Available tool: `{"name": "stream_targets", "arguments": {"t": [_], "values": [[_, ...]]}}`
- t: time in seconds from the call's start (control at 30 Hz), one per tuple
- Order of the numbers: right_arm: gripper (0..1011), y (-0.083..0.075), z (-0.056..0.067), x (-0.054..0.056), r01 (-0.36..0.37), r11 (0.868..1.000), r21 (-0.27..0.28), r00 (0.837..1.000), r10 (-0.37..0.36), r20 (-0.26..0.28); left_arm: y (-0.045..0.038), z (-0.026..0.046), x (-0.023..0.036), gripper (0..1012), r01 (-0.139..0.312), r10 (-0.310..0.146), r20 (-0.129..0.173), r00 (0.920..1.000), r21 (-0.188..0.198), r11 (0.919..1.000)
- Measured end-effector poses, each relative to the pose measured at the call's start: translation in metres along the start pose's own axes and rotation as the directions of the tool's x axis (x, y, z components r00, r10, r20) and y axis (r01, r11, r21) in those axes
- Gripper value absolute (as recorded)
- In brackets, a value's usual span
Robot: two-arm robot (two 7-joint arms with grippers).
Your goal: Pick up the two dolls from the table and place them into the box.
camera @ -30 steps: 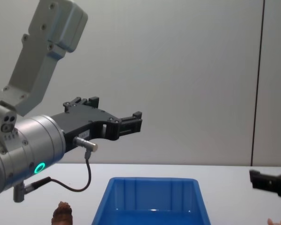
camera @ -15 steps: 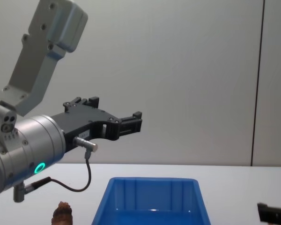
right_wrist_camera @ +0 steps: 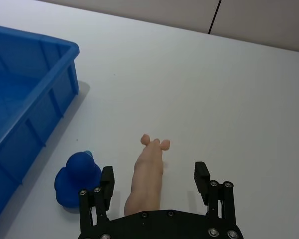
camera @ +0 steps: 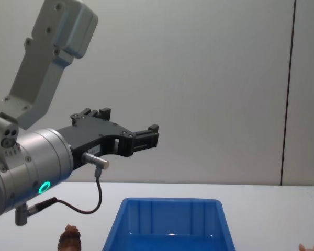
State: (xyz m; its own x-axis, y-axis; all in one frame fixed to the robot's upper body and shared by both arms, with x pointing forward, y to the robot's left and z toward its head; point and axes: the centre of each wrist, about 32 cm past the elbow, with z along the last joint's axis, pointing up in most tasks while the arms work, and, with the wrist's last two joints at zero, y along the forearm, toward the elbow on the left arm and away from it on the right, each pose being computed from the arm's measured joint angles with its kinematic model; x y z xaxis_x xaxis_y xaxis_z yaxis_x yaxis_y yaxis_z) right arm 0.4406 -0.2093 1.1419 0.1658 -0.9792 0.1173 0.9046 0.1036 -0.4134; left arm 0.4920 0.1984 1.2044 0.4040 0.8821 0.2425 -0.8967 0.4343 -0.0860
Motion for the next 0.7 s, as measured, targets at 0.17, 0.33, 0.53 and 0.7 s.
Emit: {"name": "stream_targets", "arguments": {"t": [0.17, 0.33, 0.53, 0.7], "values": [[893, 0.002, -0.005, -0.001, 0.001, 1.000, -0.026, 1.000, -0.001, -0.006, 0.0000, 0.0000, 0.0000, 1001, 0.000, 0.000, 0.000, 1.0000, 0.000, 1.0000], [781, 0.004, -0.010, -0.002, -0.004, 0.999, -0.043, 1.000, 0.003, -0.015, 0.0000, 0.0000, 0.0000, 1001, 0.000, 0.000, 0.000, 1.0000, 0.000, 1.0000], [589, 0.006, -0.014, -0.003, -0.014, 0.998, -0.056, 1.000, 0.012, -0.028, 0.0000, 0.0000, 0.0000, 1001, 0.000, 0.000, 0.000, 1.0000, 0.000, 1.0000], [445, 0.007, -0.015, -0.004, -0.020, 0.998, -0.056, 0.999, 0.018, -0.036, 0.0000, 0.0000, 0.0000, 1001, 0.000, 0.000, 0.000, 1.0000, 0.000, 1.0000]]}}
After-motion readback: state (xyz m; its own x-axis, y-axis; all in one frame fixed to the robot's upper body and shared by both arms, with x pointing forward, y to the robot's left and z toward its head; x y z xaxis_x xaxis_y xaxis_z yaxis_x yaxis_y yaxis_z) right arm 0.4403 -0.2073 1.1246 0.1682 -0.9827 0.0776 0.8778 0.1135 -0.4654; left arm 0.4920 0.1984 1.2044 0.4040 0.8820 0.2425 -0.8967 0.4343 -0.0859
